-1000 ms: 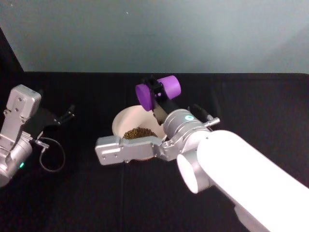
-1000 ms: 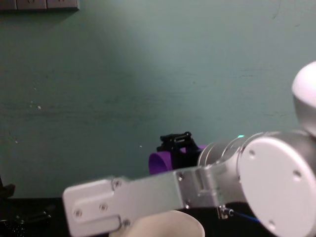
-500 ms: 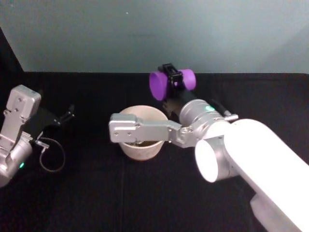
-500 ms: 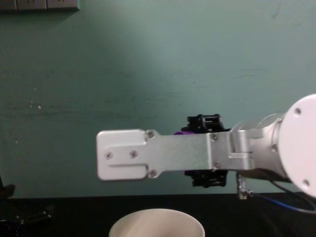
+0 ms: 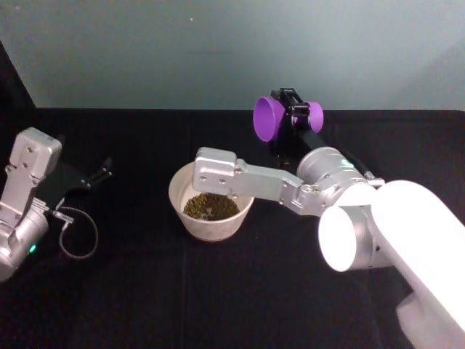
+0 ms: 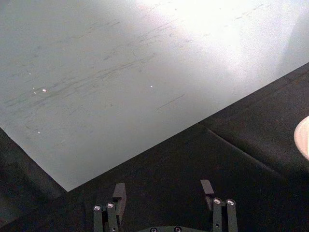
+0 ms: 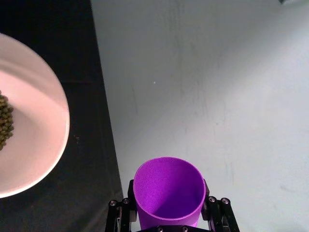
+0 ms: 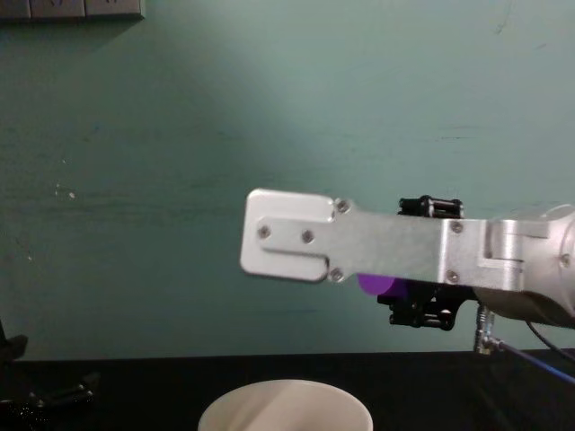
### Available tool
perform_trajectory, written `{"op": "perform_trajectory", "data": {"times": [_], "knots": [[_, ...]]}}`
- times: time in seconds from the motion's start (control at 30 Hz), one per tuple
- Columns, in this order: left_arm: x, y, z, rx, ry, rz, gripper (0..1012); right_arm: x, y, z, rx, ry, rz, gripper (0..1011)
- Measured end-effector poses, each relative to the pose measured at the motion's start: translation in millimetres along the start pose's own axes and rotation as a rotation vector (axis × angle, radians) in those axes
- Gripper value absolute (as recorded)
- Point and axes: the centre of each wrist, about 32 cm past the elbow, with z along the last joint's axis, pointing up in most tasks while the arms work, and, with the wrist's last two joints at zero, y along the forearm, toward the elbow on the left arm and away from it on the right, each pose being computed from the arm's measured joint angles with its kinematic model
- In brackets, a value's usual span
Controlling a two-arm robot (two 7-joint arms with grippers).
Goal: Pick up the cup and pour the mung beans from the cup into the bowl.
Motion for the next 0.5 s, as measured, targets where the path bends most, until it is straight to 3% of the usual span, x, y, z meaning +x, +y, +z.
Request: {"op": "perform_trajectory", "data": {"times": [0.23, 0.5], "knots": [[0.0, 0.0, 0.0, 0.0, 0.0, 0.0, 1000, -3.8, -0.5, -14.1, 0.019, 0.135, -0.013, 726], [0.0, 0.0, 0.0, 0.0, 0.0, 0.0, 1000, -9.4, -0.3, -39.1, 0.048, 0.327, -0.02, 726]]}}
